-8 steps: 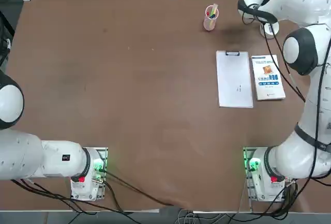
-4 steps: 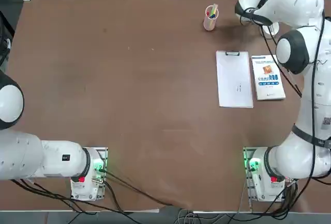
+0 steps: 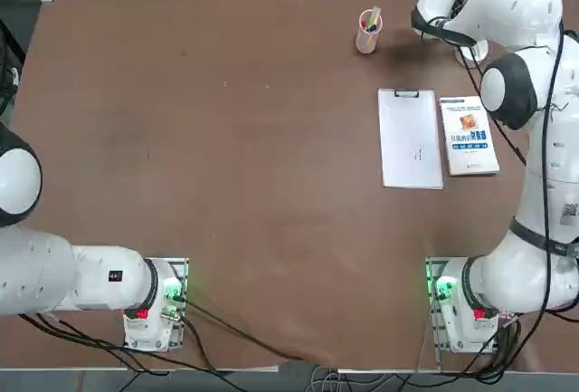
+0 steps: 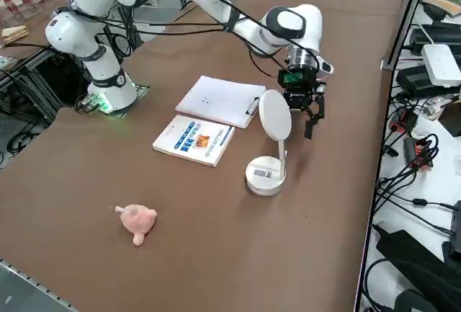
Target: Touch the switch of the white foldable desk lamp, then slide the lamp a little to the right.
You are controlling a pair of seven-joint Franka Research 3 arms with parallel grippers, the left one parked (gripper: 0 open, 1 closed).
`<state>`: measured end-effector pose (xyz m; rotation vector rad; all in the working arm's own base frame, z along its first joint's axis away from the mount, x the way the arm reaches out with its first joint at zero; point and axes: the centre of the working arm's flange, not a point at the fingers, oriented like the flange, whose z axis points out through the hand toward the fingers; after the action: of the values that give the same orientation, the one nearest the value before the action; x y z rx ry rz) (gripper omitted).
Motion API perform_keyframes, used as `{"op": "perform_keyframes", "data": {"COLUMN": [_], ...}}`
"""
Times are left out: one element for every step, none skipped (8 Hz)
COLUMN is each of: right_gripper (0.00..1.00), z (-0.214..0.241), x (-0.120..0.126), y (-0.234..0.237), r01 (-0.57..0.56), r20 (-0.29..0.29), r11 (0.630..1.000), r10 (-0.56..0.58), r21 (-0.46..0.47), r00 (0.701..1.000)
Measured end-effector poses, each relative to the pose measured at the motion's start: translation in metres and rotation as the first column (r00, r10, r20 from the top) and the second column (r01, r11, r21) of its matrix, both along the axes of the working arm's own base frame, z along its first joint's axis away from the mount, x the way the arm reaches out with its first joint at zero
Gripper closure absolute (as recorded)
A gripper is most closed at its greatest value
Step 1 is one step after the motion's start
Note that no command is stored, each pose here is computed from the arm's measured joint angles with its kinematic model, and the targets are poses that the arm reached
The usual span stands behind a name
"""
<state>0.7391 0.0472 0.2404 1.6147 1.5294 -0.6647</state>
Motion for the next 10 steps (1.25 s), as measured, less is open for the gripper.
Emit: {"op": "perform_keyframes", "data": {"right_gripper": [0.00,0.00,0.00,0.00,0.00,0.02,0.03,0.10,0.15,0.35], "z": [-0.002,-0.004,-0.009,-0.013,-0.017,-0.020,-0.023,-0.026,-0.028,-0.030], "x": [0.001,0.001,0.002,0.001,0.001,0.001,0.001,0.001,0.001,0.000], "y": [-0.007,-0.014,-0.020,-0.025,-0.031,-0.036,-0.040,-0.043,-0.045,-0.047], "r01": [-0.001,-0.006,-0.009,-0.010,-0.007,-0.003,-0.004,-0.008,-0.012,-0.012], "r20": [-0.005,-0.013,-0.020,-0.030,-0.039,-0.047,-0.053,-0.057,-0.064,-0.072], "r11": [1.000,1.000,0.999,0.999,0.999,0.999,0.998,0.998,0.997,0.997], "r10": [0.001,0.005,0.008,0.008,0.005,0.001,0.001,0.004,0.007,0.007], "r21": [-0.011,-0.028,-0.040,-0.047,-0.050,-0.051,-0.056,-0.065,-0.071,-0.072], "r00": [1.000,1.000,1.000,1.000,0.999,0.999,0.999,0.998,0.998,0.997]}}
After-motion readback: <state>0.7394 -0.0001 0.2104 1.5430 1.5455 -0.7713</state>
